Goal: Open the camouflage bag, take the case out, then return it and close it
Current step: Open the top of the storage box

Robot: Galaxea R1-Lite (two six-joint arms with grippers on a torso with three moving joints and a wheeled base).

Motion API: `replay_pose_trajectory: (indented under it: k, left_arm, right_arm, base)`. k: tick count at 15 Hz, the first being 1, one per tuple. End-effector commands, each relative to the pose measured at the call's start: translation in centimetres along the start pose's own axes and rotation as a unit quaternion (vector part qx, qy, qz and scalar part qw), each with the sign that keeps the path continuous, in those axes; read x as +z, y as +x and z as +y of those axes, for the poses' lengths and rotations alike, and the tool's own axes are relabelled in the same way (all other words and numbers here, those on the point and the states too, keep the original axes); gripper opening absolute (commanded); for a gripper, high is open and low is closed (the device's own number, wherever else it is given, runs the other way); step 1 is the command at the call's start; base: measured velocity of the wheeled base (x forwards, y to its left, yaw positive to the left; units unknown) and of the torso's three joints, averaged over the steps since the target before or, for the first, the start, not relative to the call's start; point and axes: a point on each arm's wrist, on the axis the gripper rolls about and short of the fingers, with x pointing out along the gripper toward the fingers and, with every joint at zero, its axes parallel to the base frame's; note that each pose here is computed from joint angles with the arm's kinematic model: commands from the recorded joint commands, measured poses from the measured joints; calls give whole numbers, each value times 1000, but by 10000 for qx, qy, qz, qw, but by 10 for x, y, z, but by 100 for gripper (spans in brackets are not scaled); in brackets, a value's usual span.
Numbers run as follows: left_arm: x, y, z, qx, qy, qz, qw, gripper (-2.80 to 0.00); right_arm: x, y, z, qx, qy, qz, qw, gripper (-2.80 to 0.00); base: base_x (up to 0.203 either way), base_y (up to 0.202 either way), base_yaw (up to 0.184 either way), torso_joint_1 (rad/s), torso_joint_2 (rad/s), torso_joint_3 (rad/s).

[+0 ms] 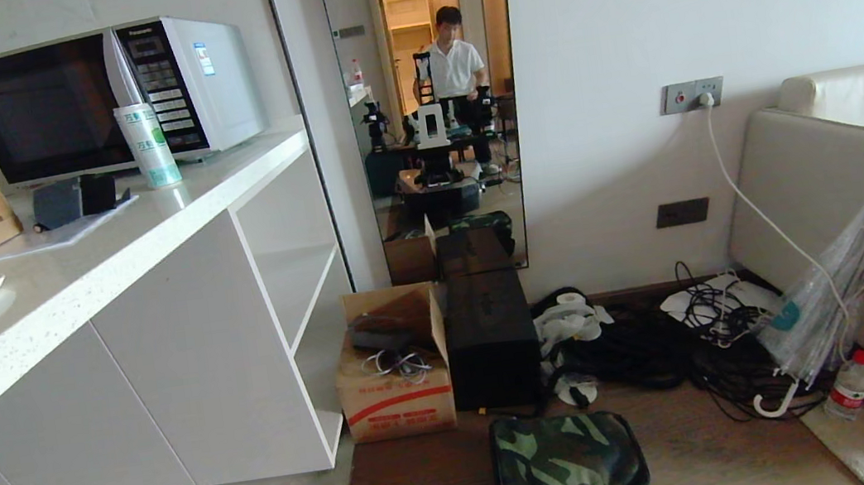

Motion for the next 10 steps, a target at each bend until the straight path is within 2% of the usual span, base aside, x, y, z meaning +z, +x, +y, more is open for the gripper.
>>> replay_pose_trajectory:
  k: [1,10]
  left_arm:
    - [0,0,0,-2,-1,-1,10000,-280]
    - [0,0,0,5,-1,-1,10000,-280]
  right_arm:
    - [0,0,0,-3,2,11,10000,-280]
    - [0,0,0,4,2,11,10000,-280]
  base:
    - [0,0,0,0,0,0]
    - [0,0,0,0,0,0]
